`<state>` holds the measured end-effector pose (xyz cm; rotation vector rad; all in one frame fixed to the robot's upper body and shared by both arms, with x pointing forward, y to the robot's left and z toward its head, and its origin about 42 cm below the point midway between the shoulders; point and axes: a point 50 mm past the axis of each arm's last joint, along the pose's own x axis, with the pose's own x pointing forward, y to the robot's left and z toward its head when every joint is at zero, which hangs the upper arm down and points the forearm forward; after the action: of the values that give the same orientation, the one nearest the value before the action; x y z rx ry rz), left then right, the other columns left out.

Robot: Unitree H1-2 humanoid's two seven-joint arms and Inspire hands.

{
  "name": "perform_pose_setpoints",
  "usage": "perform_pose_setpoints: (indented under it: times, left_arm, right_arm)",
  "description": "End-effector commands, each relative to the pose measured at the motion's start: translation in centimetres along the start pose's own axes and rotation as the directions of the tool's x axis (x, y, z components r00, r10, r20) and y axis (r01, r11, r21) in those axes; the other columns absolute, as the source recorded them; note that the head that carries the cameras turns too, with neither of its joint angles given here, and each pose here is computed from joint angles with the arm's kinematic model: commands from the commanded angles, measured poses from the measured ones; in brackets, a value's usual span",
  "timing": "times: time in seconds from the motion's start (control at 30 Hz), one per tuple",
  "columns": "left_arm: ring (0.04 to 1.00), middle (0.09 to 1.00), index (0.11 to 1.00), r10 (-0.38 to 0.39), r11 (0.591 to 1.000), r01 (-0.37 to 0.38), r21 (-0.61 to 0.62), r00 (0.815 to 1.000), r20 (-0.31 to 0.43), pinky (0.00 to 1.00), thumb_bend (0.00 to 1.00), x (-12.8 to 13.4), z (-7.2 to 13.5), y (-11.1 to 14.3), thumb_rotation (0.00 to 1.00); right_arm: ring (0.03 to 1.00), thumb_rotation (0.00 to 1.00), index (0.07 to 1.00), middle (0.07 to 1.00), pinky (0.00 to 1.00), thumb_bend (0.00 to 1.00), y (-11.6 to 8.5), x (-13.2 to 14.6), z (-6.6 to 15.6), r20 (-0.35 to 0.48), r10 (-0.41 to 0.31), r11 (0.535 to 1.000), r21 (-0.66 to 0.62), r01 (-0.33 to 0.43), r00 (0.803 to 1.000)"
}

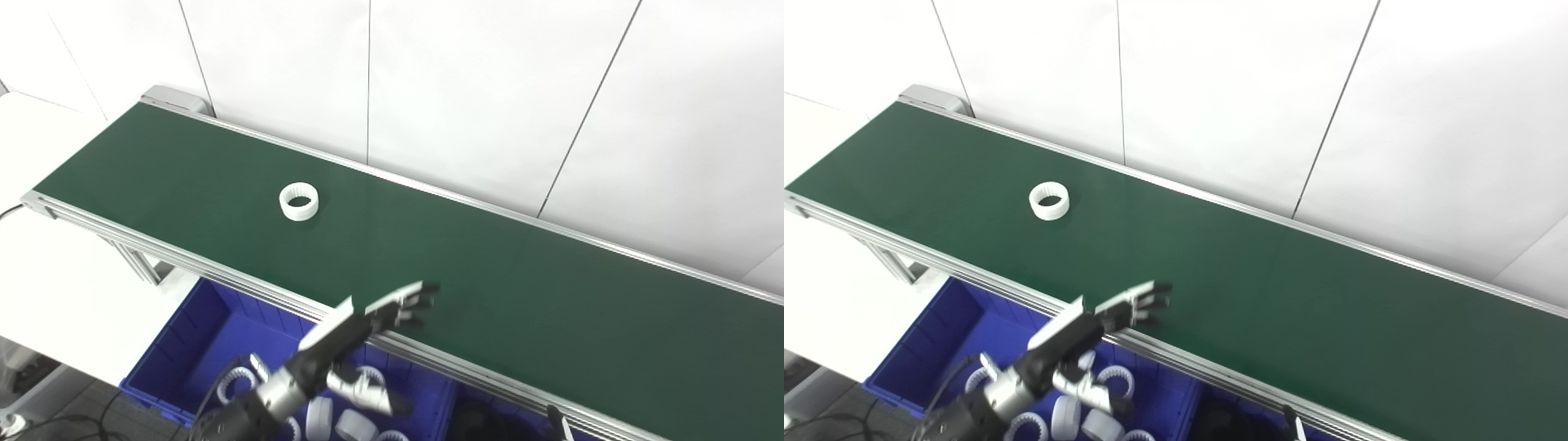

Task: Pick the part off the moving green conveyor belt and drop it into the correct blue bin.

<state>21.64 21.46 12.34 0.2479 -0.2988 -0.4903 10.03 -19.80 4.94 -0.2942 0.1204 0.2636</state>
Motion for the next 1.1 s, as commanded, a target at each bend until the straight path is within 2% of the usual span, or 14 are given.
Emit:
perform_pose_setpoints:
  times: [0.0, 0.07, 0.23, 0.37, 0.43, 0.5, 0.73, 0.83, 0.87, 0.97, 1.07]
  left_arm:
    - [0.913, 0.973, 0.946, 0.036, 0.994, -0.041, 0.101, 0.998, 0.053, 0.82, 0.75, 1.6, 1.6, 2.0, 0.48]
    - [0.903, 0.969, 0.944, 0.055, 0.986, -0.063, 0.155, 0.997, 0.053, 0.81, 0.75, 2.9, 2.1, 3.3, 0.5]
    - [0.905, 0.973, 0.944, 0.083, 0.966, -0.089, 0.244, 0.996, 0.035, 0.81, 0.72, 5.6, 3.2, 6.2, 0.43]
    - [0.889, 0.966, 0.946, 0.11, 0.933, -0.103, 0.345, 0.994, -0.003, 0.8, 0.72, 7.8, 4.1, 8.1, 0.42]
    - [0.903, 0.967, 0.943, 0.127, 0.922, -0.111, 0.372, 0.992, -0.02, 0.82, 0.72, 8.8, 4.2, 8.6, 0.41]
    - [0.929, 0.973, 0.945, 0.142, 0.914, -0.119, 0.388, 0.989, -0.032, 0.86, 0.72, 9.6, 4.1, 9.0, 0.39]
    - [0.94, 0.958, 0.936, 0.21, 0.87, -0.135, 0.474, 0.972, -0.109, 0.88, 0.74, 12.0, 2.5, 10.6, 0.37]
    - [0.939, 0.96, 0.932, 0.244, 0.844, -0.128, 0.521, 0.956, -0.16, 0.88, 0.76, 12.9, 1.3, 11.2, 0.37]
    - [0.942, 0.957, 0.929, 0.255, 0.834, -0.126, 0.538, 0.952, -0.172, 0.93, 0.77, 13.1, 0.9, 11.4, 0.38]
    - [0.954, 0.959, 0.93, 0.286, 0.802, -0.115, 0.587, 0.935, -0.209, 0.98, 0.79, 13.7, -0.4, 12.0, 0.38]
    - [0.969, 0.96, 0.931, 0.315, 0.779, -0.107, 0.618, 0.919, -0.237, 1.0, 0.81, 14.1, -1.5, 12.3, 0.37]
  right_arm:
    - [0.956, 0.37, 0.999, 0.987, 0.91, 0.82, -0.1, 0.1, 1.0, 0.097, -0.028, 1.0, 0.01, 0.027, 0.995]
    - [0.926, 0.36, 0.995, 0.977, 0.84, 0.82, 0.0, 0.1, 1.1, 0.109, -0.029, 0.999, 0.023, 0.027, 0.994]
    - [0.929, 0.34, 0.991, 0.964, 0.88, 0.81, 0.0, 0.1, 1.1, 0.149, -0.033, 0.999, 0.031, 0.029, 0.988]
    - [0.914, 0.32, 0.978, 0.95, 0.87, 0.82, 0.1, 0.0, 1.2, 0.168, -0.048, 0.998, 0.039, 0.042, 0.985]
    - [0.903, 0.32, 0.973, 0.94, 0.84, 0.83, 0.2, 0.0, 1.3, 0.17, -0.054, 0.998, 0.044, 0.047, 0.984]
    - [0.911, 0.31, 0.977, 0.943, 0.86, 0.82, 0.2, 0.0, 1.4, 0.17, -0.053, 0.998, 0.048, 0.046, 0.984]
    - [0.916, 0.31, 0.975, 0.945, 0.86, 0.81, 0.2, -0.1, 1.4, 0.182, -0.049, 0.998, 0.053, 0.04, 0.982]
    - [0.918, 0.33, 0.975, 0.942, 0.87, 0.81, 0.3, -0.2, 1.4, 0.181, -0.049, 0.998, 0.048, 0.041, 0.982]
    - [0.925, 0.33, 0.978, 0.942, 0.88, 0.82, 0.3, -0.2, 1.5, 0.179, -0.048, 0.998, 0.049, 0.04, 0.983]
    - [0.924, 0.34, 0.978, 0.94, 0.87, 0.82, 0.4, -0.2, 1.5, 0.181, -0.047, 0.998, 0.043, 0.04, 0.982]
    - [0.921, 0.35, 0.978, 0.939, 0.87, 0.82, 0.4, -0.2, 1.5, 0.184, -0.047, 0.998, 0.043, 0.04, 0.982]
